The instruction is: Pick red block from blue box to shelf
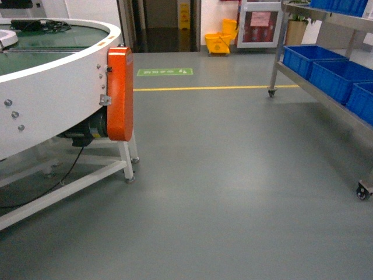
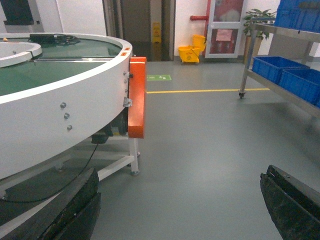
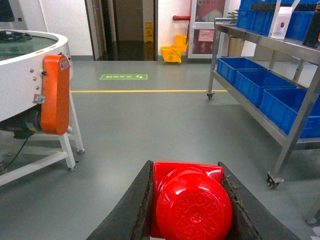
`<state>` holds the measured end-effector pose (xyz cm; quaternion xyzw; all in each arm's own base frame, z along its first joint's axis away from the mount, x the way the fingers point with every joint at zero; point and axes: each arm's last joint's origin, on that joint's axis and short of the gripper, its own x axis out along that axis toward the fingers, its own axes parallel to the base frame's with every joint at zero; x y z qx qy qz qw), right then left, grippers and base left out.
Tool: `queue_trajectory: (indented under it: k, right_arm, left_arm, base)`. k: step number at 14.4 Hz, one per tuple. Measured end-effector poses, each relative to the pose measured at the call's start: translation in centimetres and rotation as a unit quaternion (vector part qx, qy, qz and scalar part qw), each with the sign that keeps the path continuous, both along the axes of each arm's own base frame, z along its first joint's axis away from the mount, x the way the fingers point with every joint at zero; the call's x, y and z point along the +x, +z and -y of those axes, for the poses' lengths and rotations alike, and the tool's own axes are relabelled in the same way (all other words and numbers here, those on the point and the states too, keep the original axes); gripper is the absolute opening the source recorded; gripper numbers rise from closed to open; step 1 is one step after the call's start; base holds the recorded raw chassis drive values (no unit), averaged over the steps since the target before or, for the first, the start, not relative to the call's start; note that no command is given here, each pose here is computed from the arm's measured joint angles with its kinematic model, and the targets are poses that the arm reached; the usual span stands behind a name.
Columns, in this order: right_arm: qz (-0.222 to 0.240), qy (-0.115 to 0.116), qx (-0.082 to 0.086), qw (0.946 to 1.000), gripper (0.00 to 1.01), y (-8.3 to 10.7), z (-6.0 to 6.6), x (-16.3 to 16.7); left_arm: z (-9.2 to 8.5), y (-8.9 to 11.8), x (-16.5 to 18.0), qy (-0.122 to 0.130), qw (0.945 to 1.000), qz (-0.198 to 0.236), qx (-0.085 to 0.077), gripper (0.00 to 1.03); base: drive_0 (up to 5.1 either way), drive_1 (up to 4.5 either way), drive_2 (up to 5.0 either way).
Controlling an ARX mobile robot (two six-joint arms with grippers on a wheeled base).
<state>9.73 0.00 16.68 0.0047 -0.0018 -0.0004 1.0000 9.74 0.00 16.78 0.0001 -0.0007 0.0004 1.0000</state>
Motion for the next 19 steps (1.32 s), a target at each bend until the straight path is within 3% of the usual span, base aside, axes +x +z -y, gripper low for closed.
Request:
queue_trajectory:
  k: [8,19]
  right_arm:
    - [-0.002,0.000,0.000,1.0000,0.28,-0.03,0.00,0.00]
    - [0.000,0.000,0.000,1.0000,0.28,-0.01,0.00,0.00]
  left_arm:
    - [0.00,-0.02,0.00,0.000,1.0000,-0.001,0.000,0.98]
    - [0.00,-0.01,0.00,0.000,1.0000,0.000,0.000,0.98]
  base:
    - [0.0,4.24,-4.3]
    - [-1.6,-1.61,-1.6]
